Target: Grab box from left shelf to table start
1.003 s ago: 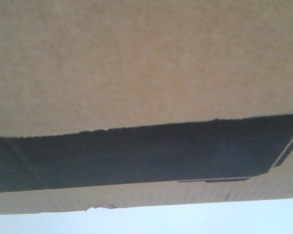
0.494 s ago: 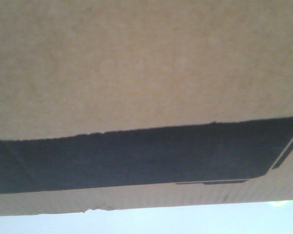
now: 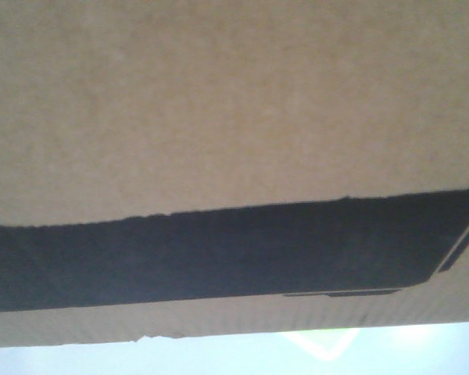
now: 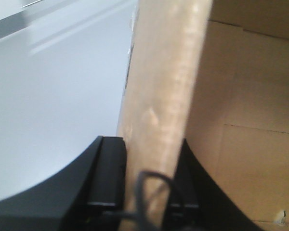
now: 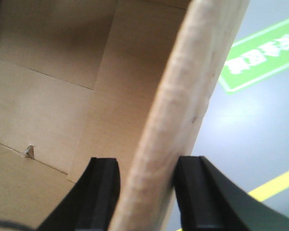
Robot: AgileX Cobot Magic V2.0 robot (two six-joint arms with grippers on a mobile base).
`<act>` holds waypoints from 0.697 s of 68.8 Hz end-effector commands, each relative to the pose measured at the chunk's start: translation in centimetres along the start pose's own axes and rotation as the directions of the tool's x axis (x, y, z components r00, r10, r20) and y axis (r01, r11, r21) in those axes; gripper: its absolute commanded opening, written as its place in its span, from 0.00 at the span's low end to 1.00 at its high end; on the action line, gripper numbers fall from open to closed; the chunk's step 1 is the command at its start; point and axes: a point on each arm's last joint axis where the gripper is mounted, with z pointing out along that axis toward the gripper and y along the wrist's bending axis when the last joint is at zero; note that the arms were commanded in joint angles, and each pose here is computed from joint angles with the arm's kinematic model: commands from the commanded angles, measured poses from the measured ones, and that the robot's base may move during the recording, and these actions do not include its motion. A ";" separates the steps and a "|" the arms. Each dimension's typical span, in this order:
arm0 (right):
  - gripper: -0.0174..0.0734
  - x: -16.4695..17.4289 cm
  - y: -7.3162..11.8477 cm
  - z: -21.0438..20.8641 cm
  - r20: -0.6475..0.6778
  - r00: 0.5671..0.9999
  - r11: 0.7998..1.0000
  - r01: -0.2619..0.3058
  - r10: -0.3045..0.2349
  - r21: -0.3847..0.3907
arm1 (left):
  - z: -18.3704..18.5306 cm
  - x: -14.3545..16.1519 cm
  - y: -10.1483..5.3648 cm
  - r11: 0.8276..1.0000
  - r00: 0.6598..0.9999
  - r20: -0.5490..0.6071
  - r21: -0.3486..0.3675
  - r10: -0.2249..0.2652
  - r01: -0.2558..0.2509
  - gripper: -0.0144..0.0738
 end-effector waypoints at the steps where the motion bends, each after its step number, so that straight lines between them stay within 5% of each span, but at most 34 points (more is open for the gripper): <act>1: 0.26 -2.0 0.4 -0.4 0.167 0.986 0.999 0.025 -0.020 -0.029 | -2.1 0.5 -2.6 0.940 0.997 -0.061 0.341 0.036 -0.013 0.06; 48: 0.26 -1.8 0.4 -0.7 0.173 0.985 0.999 0.026 -0.021 -0.028 | -2.1 0.5 -2.6 0.942 0.998 -0.059 0.334 0.038 -0.016 0.06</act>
